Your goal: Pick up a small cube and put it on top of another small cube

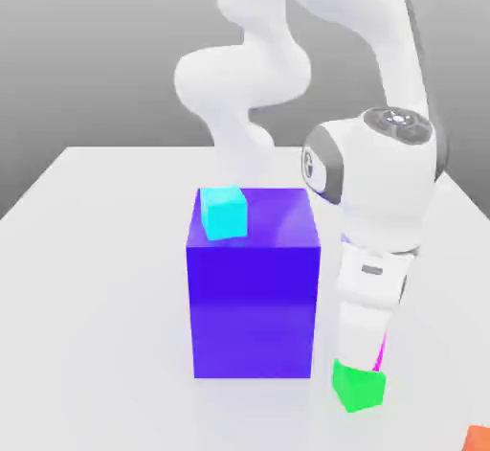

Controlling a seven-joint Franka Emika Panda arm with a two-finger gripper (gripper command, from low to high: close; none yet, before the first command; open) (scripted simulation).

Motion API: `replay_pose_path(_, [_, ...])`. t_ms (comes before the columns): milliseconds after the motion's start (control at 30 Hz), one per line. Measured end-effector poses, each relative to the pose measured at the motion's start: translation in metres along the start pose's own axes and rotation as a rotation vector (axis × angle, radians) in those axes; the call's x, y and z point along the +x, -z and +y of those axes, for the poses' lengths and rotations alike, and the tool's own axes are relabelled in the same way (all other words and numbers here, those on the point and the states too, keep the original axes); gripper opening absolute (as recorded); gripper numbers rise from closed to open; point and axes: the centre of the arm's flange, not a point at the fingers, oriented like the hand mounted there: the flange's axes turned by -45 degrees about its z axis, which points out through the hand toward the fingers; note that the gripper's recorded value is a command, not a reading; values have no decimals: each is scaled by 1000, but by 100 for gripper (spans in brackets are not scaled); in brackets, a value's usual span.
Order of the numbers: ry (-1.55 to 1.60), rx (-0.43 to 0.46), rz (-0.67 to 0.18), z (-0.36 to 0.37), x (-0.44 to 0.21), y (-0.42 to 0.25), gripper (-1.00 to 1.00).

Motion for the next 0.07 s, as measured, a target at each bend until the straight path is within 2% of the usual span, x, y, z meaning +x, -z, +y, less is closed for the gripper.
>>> replay_pose_path(67, [0, 0, 0, 0, 0, 0, 100])
